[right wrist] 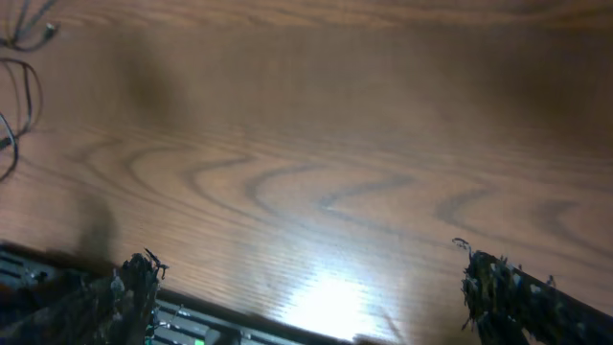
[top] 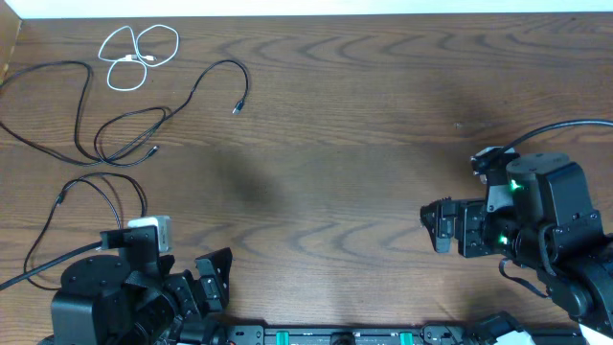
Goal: Untangle cables
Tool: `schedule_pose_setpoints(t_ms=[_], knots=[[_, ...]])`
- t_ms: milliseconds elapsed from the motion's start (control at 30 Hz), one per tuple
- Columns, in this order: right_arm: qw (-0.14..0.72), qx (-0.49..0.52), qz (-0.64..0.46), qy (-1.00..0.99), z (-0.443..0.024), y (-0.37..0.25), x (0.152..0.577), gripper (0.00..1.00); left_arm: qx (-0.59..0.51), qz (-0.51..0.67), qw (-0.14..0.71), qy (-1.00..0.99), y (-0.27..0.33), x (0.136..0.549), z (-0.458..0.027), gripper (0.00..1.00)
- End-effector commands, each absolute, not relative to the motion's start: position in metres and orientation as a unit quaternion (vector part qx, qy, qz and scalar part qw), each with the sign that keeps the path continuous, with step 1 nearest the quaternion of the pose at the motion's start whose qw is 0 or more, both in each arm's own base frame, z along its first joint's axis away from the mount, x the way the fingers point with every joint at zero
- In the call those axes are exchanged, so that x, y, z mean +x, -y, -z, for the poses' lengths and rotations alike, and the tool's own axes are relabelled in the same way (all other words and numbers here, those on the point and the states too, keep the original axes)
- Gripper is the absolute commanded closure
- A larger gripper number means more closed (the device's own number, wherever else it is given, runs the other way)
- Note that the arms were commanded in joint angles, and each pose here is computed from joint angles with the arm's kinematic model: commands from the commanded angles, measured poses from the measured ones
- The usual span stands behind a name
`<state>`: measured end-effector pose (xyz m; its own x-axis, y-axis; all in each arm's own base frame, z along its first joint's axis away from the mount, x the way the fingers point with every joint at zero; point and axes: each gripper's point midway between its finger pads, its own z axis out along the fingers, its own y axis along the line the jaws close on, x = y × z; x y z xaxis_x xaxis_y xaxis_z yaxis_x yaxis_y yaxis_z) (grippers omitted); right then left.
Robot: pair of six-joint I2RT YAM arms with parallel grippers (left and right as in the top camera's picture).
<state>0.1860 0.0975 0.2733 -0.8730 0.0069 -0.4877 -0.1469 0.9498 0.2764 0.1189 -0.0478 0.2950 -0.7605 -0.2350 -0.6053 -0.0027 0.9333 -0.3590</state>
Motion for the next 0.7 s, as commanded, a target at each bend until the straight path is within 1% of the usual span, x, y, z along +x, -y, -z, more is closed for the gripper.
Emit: schedule_pose_setpoints(t_ms=[0,200,333,567,667], knots=[[0.254,-0.043,-0.122,-0.959,-0.27,-0.087,0.187,0.01,-0.065,0.165,0.339,-0.924,0.046,0.119,-0.293,0.06],[0.292,-0.038,-0.061,-0.954,-0.263,-0.062,0.189,0.01,-0.065,0.165,0.339,-0.924,0.046,0.119,-0.293,0.06],[0.345,-0.066,-0.057,-0.935,-0.252,-0.058,0.197,0.01,-0.065,0.165,0.339,-0.924,0.046,0.119,-0.293,0.06],[0.435,-0.038,-0.063,-0.898,-0.227,-0.041,0.195,0.01,-0.065,0.165,0.339,-0.924,0.046,0.119,-0.293,0.06],[0.48,-0.047,-0.074,-0.873,-0.223,-0.041,0.195,0.01,-0.065,0.165,0.339,-0.924,0.046,0.119,-0.293,0.06]])
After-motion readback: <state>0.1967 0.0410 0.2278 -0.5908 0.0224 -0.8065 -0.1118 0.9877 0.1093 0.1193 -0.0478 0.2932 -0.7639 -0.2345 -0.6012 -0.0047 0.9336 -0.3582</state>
